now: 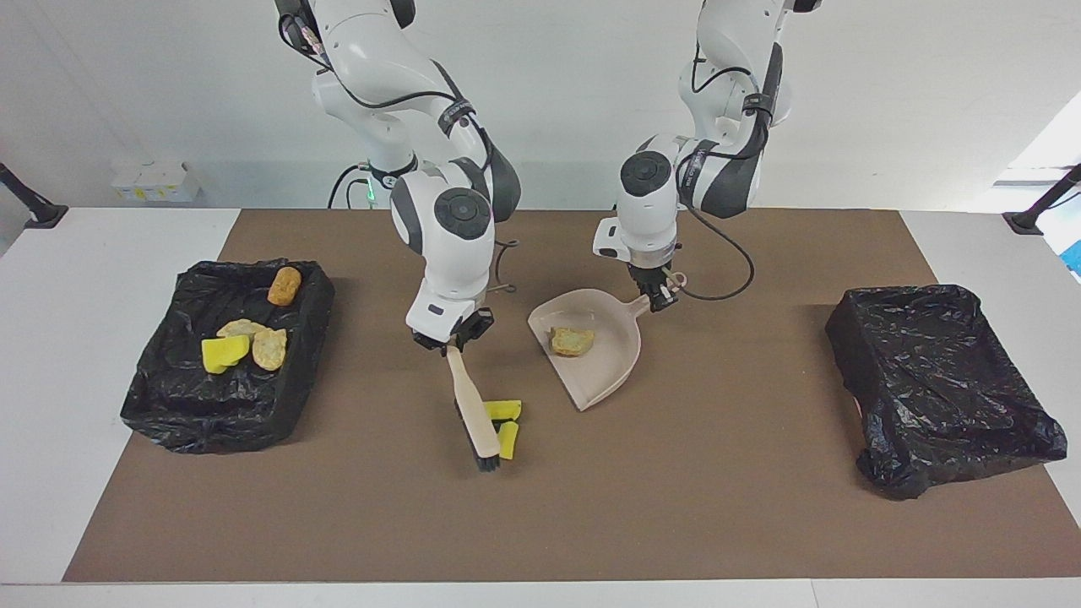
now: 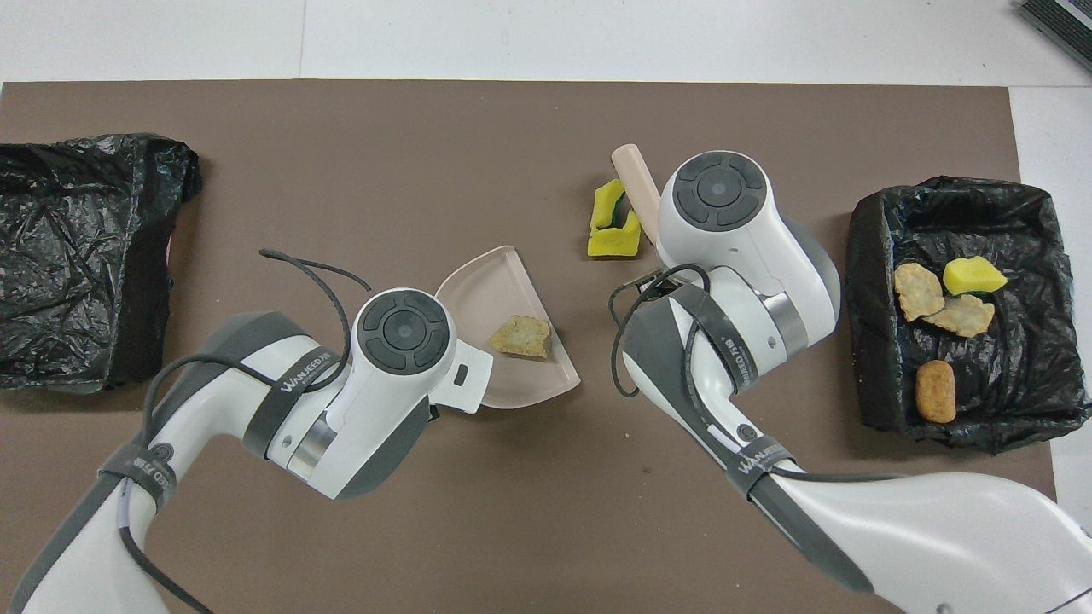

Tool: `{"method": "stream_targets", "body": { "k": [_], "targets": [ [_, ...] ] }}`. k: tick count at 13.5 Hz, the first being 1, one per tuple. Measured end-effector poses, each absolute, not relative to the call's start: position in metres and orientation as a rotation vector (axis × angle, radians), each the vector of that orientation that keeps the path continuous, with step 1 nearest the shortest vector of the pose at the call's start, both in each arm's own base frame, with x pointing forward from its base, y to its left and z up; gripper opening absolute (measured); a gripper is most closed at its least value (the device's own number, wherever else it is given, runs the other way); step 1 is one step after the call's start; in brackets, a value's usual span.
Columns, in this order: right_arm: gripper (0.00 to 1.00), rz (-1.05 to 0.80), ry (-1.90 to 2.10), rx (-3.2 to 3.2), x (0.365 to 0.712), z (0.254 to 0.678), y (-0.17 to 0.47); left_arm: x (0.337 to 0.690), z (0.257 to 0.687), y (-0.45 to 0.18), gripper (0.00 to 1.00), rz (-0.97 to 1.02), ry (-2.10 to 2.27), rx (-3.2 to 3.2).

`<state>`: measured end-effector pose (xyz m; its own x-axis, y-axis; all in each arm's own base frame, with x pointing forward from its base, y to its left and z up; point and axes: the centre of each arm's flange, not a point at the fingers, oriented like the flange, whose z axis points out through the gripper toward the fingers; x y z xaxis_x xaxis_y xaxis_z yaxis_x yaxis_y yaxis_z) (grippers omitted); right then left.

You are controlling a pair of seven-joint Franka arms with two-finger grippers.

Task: Sweep and dump trash in bin
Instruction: 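Lift the brush and sweep again toward the dustpan with the right gripper, then brush the remaining scraps into the dustpan with the right gripper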

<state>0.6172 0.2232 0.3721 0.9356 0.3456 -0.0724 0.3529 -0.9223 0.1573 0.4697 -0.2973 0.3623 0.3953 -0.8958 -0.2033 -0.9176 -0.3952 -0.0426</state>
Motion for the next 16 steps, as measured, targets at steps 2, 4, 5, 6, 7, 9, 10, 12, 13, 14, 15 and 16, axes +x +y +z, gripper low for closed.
{"method": "stream_targets", "body": {
  "k": [2,4,5,6,7,9,10,12,13,14,15,16],
  "targets": [
    [0.26,-0.053,0.546,2.934,0.625,0.353,0.221,0.471,0.362,-0.294,0.33,0.222,1.618,-2.508],
    [0.26,-0.069,0.569,2.938,0.625,0.336,0.23,0.473,0.362,-0.291,0.33,0.223,1.609,-2.515],
    [0.26,-0.073,0.589,2.939,0.623,0.334,0.238,0.474,0.362,-0.291,0.33,0.223,1.608,-2.516],
    [0.26,-0.074,0.616,2.941,0.618,0.335,0.25,0.474,0.362,-0.291,0.33,0.223,1.607,-2.516],
    [0.26,-0.083,0.644,2.951,0.611,0.335,0.266,0.474,0.362,-0.291,0.33,0.223,1.607,-2.516],
    [0.26,-0.136,0.671,3.016,0.594,0.335,0.297,0.474,0.362,-0.291,0.33,0.223,1.606,-2.517],
    [0.26,-0.16,0.686,3.047,0.585,0.335,0.311,0.474,0.362,-0.291,0.33,0.223,1.606,-2.517],
    [0.26,-0.208,0.721,3.092,0.567,0.336,0.335,0.474,0.362,-0.29,0.33,0.225,1.605,-2.517],
    [0.26,-0.231,0.725,3.113,0.56,0.337,0.343,0.473,0.362,-0.29,0.33,0.226,1.604,-2.517],
    [0.26,-0.247,0.717,3.124,0.554,0.34,0.349,0.473,0.361,-0.29,0.33,0.226,1.603,-2.518],
    [0.26,-0.267,0.698,3.124,0.549,0.344,0.351,0.473,0.361,-0.29,0.33,0.226,1.602,-2.519],
    [0.26,-0.292,0.687,3.115,0.545,0.349,0.351,0.473,0.361,-0.29,0.33,0.226,1.601,-2.52]
  ]
}}
